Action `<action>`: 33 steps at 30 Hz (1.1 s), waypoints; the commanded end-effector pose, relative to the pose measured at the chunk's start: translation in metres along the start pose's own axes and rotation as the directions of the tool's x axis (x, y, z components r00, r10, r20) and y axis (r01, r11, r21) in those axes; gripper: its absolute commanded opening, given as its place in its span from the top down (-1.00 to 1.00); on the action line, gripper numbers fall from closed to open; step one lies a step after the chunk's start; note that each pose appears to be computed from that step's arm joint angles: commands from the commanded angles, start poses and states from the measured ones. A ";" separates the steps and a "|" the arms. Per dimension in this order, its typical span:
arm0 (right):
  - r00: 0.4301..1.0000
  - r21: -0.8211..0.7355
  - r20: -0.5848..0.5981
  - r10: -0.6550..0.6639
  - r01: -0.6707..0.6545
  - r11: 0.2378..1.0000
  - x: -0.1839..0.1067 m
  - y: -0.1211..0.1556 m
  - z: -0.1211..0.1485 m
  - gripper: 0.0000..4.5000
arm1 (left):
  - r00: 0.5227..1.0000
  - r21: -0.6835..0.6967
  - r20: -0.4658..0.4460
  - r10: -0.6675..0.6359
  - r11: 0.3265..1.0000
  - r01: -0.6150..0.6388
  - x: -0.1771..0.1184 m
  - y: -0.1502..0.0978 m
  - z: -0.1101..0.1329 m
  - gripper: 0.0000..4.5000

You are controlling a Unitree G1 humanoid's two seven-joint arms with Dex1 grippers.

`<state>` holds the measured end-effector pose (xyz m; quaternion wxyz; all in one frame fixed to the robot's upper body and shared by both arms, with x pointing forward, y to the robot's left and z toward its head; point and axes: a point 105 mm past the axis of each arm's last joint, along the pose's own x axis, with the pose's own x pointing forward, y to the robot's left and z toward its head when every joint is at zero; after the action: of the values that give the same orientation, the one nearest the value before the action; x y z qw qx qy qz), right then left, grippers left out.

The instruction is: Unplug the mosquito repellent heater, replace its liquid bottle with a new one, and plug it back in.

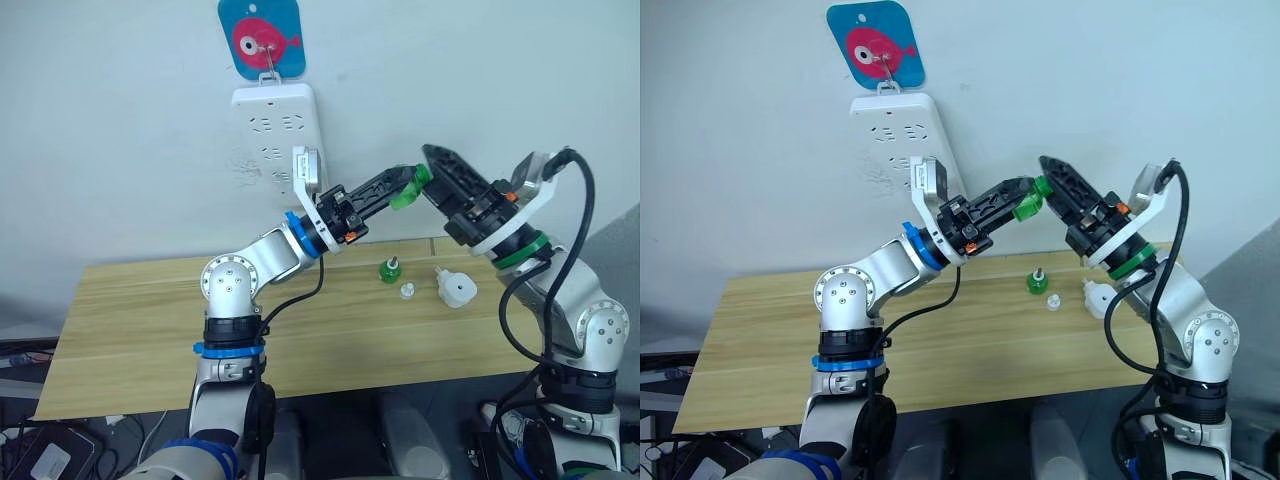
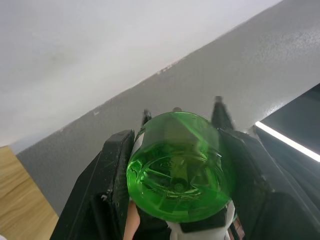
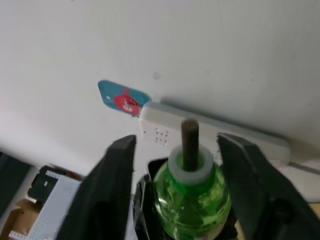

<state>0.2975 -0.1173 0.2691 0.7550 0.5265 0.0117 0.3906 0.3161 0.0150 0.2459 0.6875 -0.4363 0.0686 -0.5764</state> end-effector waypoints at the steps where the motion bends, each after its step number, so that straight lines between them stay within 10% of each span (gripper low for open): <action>1: 0.998 -0.027 0.068 0.004 -0.002 1.000 -0.009 0.007 0.019 -0.78 | 0.998 0.006 0.011 -0.055 0.998 0.054 -0.004 -0.011 0.003 -0.02; 8: 0.963 -0.420 -0.045 -0.265 0.223 0.880 -0.034 -0.022 0.029 -1.00 | 0.998 0.087 -0.043 0.035 0.996 -0.031 -0.032 -0.002 0.004 -0.02; 14: 0.762 -0.827 -0.111 -0.638 0.285 0.485 -0.063 -0.071 0.022 -1.00 | 0.954 0.310 -0.186 0.235 0.935 -0.170 -0.081 0.019 -0.007 -0.02; 23: 0.430 -0.955 -0.197 -0.881 0.119 0.272 -0.095 -0.118 0.025 -1.00 | 0.881 0.507 -0.337 0.331 0.853 -0.127 -0.113 0.028 -0.037 -0.02; 33: 0.228 -0.958 -0.281 -0.932 -0.020 0.284 -0.087 -0.165 0.030 -1.00 | 0.869 0.571 -0.361 0.338 0.817 -0.080 -0.120 0.035 -0.058 -0.02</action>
<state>0.3388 -0.2135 0.1104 0.8594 -0.2147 0.3984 0.2380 0.2741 0.0894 0.1294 0.8133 -0.0837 0.1334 -0.5602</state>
